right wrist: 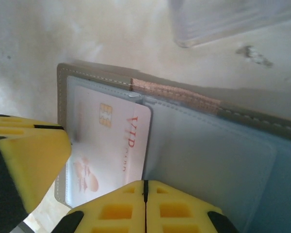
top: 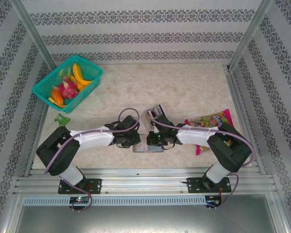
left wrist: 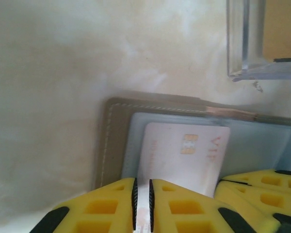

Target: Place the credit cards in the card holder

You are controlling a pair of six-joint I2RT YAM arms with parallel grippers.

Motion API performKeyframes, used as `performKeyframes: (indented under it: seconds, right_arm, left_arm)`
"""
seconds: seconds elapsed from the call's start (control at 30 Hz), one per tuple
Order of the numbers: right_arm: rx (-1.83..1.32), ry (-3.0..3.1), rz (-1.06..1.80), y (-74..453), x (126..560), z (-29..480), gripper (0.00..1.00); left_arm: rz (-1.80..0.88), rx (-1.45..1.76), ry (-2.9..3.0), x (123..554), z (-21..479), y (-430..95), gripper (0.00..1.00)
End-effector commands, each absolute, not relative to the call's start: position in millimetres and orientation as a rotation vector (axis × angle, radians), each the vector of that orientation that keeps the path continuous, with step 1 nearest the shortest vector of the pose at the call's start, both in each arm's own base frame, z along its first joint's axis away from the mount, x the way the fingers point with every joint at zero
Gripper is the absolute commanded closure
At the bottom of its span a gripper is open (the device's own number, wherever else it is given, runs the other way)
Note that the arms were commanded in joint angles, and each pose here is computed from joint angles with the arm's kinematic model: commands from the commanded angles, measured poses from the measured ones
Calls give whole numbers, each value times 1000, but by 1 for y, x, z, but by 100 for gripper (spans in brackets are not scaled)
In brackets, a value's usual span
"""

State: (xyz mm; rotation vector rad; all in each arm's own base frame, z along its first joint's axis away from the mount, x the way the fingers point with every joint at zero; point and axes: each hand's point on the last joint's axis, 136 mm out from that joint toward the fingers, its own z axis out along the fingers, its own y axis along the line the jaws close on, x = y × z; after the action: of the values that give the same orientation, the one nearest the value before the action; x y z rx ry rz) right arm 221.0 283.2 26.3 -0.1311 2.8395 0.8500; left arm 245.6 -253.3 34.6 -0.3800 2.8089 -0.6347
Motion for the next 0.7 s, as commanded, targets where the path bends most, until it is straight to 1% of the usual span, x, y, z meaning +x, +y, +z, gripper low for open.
performKeyframes:
  seconds: [0.0, 0.1, 0.17, 0.33, 0.47, 0.67]
  right_arm:
    - [-171, 2855, 753, 275, 221, 24, 93]
    - [-164, 2852, 770, 276, 219, 23, 93]
    - [-161, 2836, 813, 280, 220, 24, 93]
    - [-149, 2800, 922, 289, 221, 31, 93]
    - [-176, 2791, 1026, 299, 217, 35, 94]
    - [-189, 2784, 1058, 302, 215, 36, 94]
  left_arm:
    - [-613, -329, 2748, 248, 60, -247, 80]
    - [-739, -276, 2706, 253, 75, -265, 80]
    - [-763, -255, 2720, 253, 76, -272, 82]
    - [-755, -258, 2794, 248, 54, -276, 86]
    - [-789, -258, 2811, 247, 47, -283, 86]
    - [-746, -318, 2824, 245, 37, -276, 85]
